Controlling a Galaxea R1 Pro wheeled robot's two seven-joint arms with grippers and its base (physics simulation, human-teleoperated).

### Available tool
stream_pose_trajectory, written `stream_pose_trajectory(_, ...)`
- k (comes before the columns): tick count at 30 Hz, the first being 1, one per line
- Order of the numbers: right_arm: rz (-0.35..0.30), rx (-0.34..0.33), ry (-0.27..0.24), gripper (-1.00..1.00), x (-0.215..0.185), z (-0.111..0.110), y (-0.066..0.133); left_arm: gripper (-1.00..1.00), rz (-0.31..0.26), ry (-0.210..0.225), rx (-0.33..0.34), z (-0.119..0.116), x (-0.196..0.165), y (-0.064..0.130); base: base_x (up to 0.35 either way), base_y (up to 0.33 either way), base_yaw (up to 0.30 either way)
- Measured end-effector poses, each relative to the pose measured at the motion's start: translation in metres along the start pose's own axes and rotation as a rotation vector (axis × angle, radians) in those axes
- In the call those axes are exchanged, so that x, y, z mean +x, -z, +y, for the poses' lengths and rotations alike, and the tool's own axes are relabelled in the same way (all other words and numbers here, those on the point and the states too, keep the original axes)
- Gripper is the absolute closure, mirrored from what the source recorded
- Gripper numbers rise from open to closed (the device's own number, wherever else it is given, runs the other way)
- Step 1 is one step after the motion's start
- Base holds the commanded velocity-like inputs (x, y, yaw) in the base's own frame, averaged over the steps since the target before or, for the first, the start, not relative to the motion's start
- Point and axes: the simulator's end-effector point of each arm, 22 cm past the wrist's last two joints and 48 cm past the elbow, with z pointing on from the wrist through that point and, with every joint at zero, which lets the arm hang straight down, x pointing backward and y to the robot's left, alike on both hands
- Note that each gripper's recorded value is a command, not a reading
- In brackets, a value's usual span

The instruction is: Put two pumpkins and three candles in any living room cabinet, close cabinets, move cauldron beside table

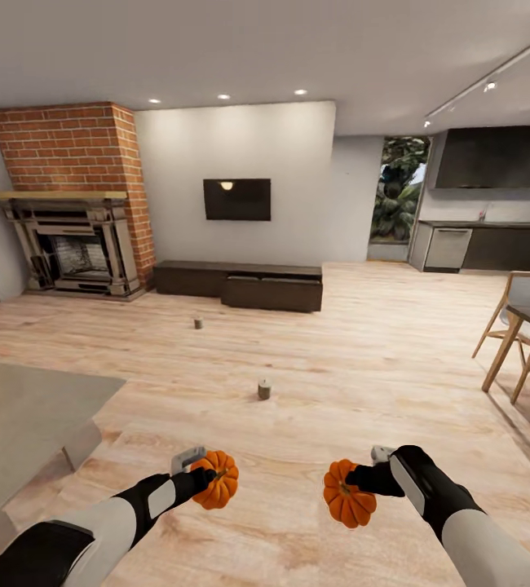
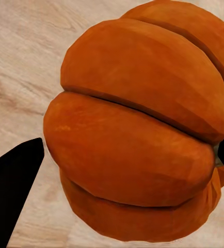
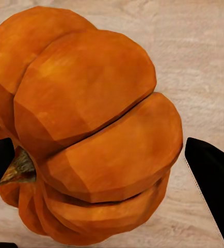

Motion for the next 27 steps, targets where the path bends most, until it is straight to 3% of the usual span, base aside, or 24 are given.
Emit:
stream_pose_trajectory(7, -0.006, 0.001, 0.003, 1.0, -0.0022, 0.0005, 0.0026, 1.0, -0.006, -0.001, 0.002, -0.0015, -0.0028, 0.0021, 0.334, 0.0, -0.172)
stream_pose_trajectory(27, -0.006, 0.0, 0.004, 1.0, -0.0023, 0.0013, 0.0027, 1.0, -0.006, -0.002, 0.003, -0.0015, -0.003, 0.0022, 0.334, -0.067, -0.003)
